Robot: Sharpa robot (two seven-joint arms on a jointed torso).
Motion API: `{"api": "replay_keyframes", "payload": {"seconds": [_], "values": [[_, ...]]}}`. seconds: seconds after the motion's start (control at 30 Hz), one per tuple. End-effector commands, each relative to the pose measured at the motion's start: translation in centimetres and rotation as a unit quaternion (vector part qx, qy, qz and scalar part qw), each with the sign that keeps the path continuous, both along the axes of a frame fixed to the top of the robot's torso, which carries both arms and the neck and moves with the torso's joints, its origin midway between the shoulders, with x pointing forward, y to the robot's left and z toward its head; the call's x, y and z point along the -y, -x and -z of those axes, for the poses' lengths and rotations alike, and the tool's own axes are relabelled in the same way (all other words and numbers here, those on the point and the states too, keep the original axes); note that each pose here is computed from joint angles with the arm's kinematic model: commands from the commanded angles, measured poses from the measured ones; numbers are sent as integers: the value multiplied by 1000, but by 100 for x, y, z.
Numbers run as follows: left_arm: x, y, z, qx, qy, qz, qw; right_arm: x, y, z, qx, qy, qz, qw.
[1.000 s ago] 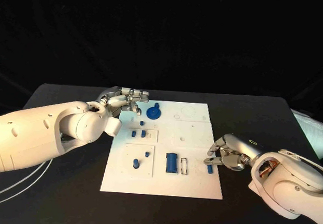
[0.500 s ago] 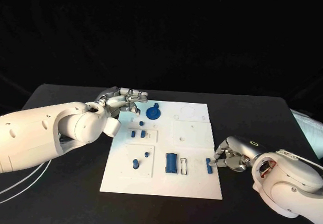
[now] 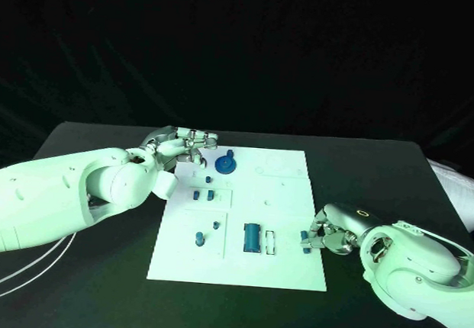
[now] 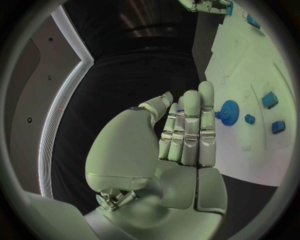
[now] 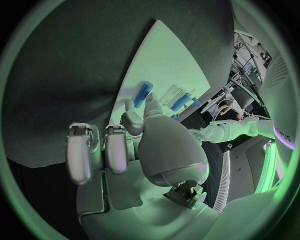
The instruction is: Assemble the parts on the task board
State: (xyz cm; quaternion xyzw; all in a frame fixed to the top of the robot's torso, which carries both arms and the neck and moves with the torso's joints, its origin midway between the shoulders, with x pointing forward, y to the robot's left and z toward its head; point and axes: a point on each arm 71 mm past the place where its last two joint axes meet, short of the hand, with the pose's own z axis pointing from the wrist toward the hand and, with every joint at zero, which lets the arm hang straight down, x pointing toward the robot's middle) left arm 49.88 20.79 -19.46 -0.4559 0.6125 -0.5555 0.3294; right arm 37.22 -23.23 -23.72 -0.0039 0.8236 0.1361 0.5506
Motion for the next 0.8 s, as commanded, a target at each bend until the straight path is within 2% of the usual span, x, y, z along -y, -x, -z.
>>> {"api": "replay_keyframes", "payload": {"seconds": [0.03, 0.17, 0.5, 0.8], "values": [[24, 6, -10, 3, 4, 10, 1000, -12, 13, 30, -4, 17, -7, 1000], [23, 6, -9, 3, 4, 10, 1000, -31, 17, 41, -6, 23, -13, 1000], [24, 6, -8, 3, 4, 11, 1000, -127, -4, 118, 18, 95, -56, 994], [21, 4, -6, 2, 3, 10, 1000, -228, 30, 227, 3, 134, -86, 987]]}}
